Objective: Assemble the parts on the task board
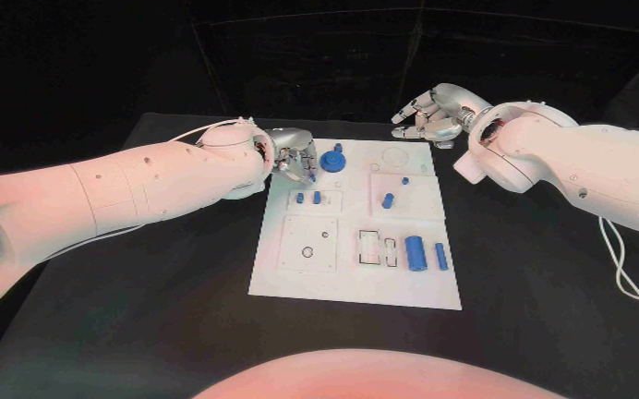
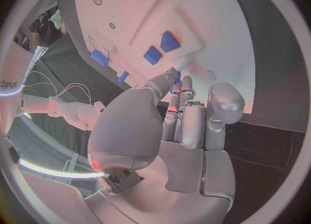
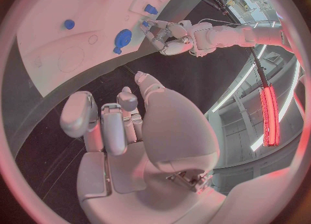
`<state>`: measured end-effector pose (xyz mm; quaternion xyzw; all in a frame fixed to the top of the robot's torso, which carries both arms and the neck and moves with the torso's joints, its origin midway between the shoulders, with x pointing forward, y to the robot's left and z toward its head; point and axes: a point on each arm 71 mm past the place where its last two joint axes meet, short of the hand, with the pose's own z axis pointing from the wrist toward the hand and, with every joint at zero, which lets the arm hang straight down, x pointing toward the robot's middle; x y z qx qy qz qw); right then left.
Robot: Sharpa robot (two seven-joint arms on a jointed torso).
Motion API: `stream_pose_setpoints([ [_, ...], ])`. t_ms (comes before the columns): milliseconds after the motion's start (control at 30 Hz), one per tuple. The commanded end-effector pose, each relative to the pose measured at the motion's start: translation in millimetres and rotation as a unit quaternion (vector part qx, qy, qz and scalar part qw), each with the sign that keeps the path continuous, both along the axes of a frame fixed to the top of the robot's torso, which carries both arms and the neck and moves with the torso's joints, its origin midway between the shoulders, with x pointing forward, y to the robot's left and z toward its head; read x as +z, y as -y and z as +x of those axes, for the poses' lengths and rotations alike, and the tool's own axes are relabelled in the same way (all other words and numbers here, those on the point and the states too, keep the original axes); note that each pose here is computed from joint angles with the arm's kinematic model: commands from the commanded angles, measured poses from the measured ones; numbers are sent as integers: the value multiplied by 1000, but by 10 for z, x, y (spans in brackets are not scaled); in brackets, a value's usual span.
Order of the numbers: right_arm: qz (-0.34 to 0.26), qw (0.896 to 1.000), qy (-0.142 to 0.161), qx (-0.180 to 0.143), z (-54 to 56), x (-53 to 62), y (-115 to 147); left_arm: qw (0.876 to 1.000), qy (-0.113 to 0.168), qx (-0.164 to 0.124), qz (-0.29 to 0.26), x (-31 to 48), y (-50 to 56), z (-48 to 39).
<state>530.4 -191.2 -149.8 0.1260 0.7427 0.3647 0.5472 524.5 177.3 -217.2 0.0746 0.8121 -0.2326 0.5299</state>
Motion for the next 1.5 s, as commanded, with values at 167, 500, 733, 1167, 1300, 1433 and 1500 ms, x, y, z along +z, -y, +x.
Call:
stream_pose_setpoints([
  [167, 0, 1000, 2, 5, -1, 12, -14, 1000, -9, -1, 4, -20, 11, -3],
  [500, -1, 1000, 0, 5, 0, 10, -16, 1000, -11, -1, 6, -34, 43, 1],
  [733, -1, 1000, 0, 5, 0, 8, -18, 1000, -12, -3, 7, -44, 59, 1],
  [1167, -1, 1000, 0, 4, 0, 8, -6, 1000, -19, 3, 14, -64, 27, 4],
  [1300, -2, 1000, 0, 4, 1, 8, -4, 1000, -18, 5, 15, -64, 16, 6],
  [1433, -2, 1000, 0, 3, 4, 7, -3, 1000, -17, 7, 15, -63, 11, 8],
  [1500, -2, 1000, 0, 3, 6, 7, 2, 1000, -15, 8, 14, -61, 8, 11],
])
